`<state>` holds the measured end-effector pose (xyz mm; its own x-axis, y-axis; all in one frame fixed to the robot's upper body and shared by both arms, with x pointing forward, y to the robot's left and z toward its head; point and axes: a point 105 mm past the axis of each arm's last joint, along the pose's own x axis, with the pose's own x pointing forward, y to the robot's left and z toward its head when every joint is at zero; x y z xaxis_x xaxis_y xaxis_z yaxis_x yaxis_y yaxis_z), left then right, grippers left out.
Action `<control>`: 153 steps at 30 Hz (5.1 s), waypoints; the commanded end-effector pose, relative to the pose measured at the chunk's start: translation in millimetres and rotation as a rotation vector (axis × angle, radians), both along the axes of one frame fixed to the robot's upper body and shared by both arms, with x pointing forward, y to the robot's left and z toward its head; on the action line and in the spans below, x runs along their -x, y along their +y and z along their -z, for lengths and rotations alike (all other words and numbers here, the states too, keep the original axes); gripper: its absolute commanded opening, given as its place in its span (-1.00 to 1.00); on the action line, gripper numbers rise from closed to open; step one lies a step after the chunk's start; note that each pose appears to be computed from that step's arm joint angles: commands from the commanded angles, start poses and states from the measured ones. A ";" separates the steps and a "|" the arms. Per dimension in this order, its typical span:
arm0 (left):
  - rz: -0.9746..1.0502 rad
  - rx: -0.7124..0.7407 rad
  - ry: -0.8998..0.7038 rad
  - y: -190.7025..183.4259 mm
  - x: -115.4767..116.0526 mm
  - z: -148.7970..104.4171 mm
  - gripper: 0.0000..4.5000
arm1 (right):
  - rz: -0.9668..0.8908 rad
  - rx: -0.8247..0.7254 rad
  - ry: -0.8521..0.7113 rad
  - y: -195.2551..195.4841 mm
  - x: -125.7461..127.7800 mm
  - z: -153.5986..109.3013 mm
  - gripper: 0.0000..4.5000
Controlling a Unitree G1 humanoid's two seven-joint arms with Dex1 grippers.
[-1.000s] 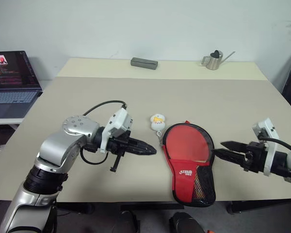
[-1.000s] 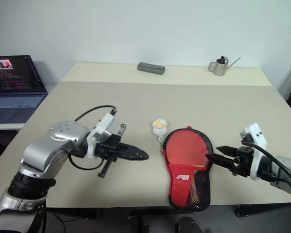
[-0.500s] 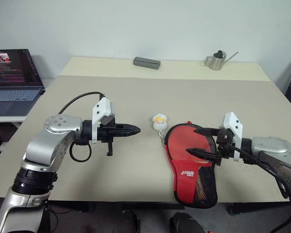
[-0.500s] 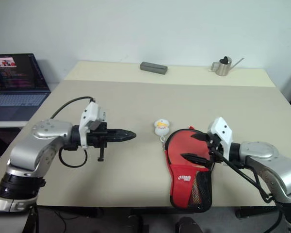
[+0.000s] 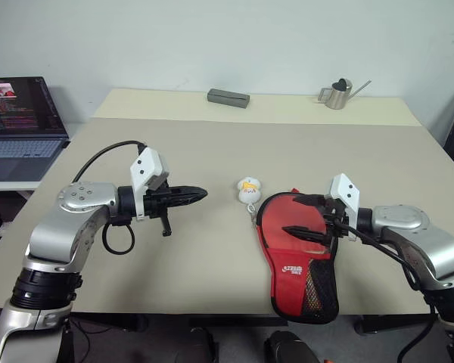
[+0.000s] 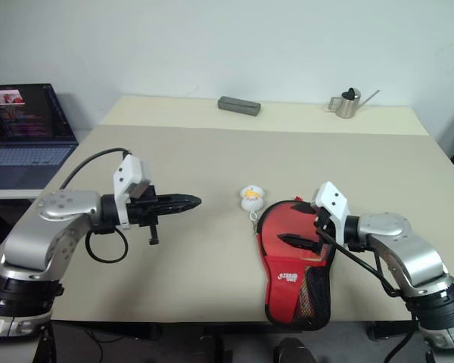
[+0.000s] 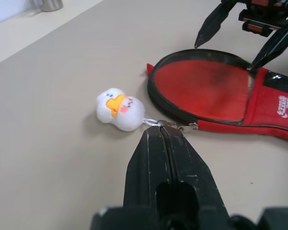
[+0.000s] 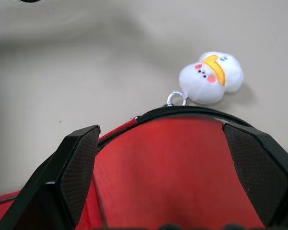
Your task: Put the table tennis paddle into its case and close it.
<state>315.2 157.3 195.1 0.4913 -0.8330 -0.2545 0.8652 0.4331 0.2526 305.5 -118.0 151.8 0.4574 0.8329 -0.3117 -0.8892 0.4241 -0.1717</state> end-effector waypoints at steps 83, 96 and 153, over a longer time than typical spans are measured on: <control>-0.139 0.079 0.235 -123.6 -103.5 66.1 0.99 | 0.166 0.067 0.141 -13.4 -18.0 96.2 1.00; -0.157 0.063 0.280 -117.8 -101.8 75.9 0.99 | 0.144 0.070 0.206 -10.6 -6.6 126.3 1.00; -0.336 -0.112 -0.075 -163.7 -134.7 56.6 -0.87 | 0.216 0.044 0.286 11.7 7.2 132.6 1.00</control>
<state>444.4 0.4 113.9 0.7287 -0.5816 -0.3617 0.6831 0.6556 0.3220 319.6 -105.0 72.1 0.5965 0.7394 -0.3121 -0.7909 0.6078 -0.0717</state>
